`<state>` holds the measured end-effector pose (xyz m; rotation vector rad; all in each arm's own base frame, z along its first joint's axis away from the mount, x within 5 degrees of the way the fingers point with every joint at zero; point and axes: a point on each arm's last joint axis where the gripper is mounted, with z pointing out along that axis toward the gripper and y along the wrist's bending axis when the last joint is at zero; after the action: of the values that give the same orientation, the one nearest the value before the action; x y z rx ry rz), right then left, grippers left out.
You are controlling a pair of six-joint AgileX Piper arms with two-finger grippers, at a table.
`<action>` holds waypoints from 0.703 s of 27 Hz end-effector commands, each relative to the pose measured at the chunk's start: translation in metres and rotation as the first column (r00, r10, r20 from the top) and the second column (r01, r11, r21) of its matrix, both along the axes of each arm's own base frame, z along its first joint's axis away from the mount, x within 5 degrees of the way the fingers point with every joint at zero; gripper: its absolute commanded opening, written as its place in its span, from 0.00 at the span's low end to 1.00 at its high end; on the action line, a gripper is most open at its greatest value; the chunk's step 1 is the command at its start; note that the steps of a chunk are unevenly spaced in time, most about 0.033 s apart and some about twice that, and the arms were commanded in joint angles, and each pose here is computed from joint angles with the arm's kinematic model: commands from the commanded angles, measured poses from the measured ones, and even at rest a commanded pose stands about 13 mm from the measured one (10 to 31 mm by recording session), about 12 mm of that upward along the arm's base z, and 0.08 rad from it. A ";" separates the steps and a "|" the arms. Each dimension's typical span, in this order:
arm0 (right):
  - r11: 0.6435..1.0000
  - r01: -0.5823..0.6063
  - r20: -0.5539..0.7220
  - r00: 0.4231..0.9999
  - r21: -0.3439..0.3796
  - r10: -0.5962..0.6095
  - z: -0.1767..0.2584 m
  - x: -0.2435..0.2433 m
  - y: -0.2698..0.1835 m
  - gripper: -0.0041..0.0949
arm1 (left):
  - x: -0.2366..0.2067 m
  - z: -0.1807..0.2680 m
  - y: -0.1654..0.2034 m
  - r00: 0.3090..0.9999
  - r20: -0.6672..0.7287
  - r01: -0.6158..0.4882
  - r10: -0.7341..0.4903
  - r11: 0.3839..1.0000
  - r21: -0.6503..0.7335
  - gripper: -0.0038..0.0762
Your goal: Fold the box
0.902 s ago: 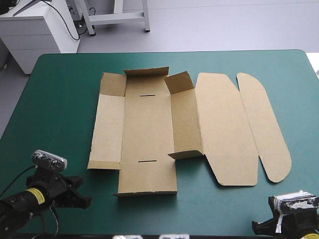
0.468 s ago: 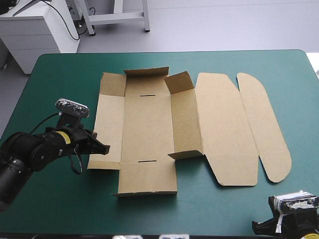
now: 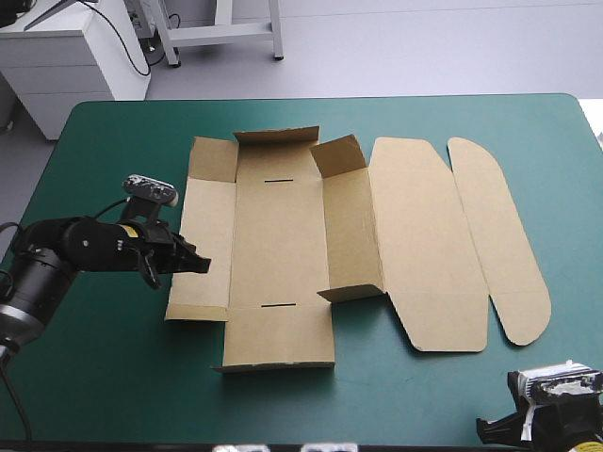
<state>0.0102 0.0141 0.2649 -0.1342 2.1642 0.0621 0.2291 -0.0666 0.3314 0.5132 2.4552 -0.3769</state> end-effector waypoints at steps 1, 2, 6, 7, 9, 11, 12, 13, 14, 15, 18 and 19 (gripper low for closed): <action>1.000 0.001 0.070 0.998 0.009 -0.002 0.011 0.003 0.000 0.02 | 0.008 0.019 0.021 0.996 0.082 -0.014 0.027 0.988 -0.155 0.07; 1.000 0.001 0.070 0.998 0.009 -0.002 0.011 0.003 0.000 0.02 | 0.010 0.019 0.032 0.996 0.075 -0.026 0.041 0.982 -0.190 0.07; 1.000 0.001 0.070 0.998 0.009 -0.002 0.011 0.003 0.000 0.02 | 0.017 0.014 0.064 0.995 0.032 -0.078 0.091 0.955 -0.286 0.07; 1.000 0.001 0.070 0.998 0.009 -0.002 0.011 0.003 0.000 0.02 | 0.019 0.011 0.073 0.996 0.017 -0.083 0.093 0.948 -0.307 0.07; 1.000 0.001 0.070 0.998 0.009 -0.002 0.011 0.003 0.000 0.02 | 0.022 0.002 0.090 0.992 -0.035 -0.128 0.124 0.936 -0.328 0.07; 1.000 0.001 0.070 0.998 0.009 -0.002 0.011 0.003 0.000 0.02 | 0.027 -0.011 0.107 0.982 -0.098 -0.182 0.158 0.926 -0.331 0.07; 1.000 0.001 0.070 0.998 0.009 -0.002 0.011 0.003 0.000 0.02 | 0.033 -0.025 0.118 0.970 -0.169 -0.226 0.175 0.908 -0.353 0.07; 1.000 0.001 0.070 0.998 0.009 -0.002 0.011 0.003 0.000 0.02 | 0.037 -0.032 0.122 0.963 -0.201 -0.245 0.181 0.899 -0.364 0.07; 1.000 0.001 0.070 0.998 0.009 -0.002 0.011 0.003 0.000 0.02 | 0.041 -0.039 0.124 0.957 -0.233 -0.252 0.173 0.893 -0.373 0.08; 1.000 0.001 0.070 0.998 0.009 -0.002 0.011 0.003 0.000 0.02 | 0.043 -0.045 0.125 0.952 -0.260 -0.254 0.160 0.889 -0.380 0.10; 1.000 0.001 0.070 0.998 0.009 -0.002 0.011 0.003 0.000 0.02 | 0.055 -0.071 0.126 0.922 -0.375 -0.265 0.092 0.858 -0.441 0.29; 1.000 0.001 0.070 0.998 0.009 -0.002 0.011 0.003 0.000 0.02 | 0.058 -0.075 0.126 0.919 -0.386 -0.264 0.074 0.844 -0.467 0.36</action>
<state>0.0102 0.0141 0.2649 -0.1342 2.1642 0.0621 0.2816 0.0663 0.2469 -0.0214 2.6280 -0.9064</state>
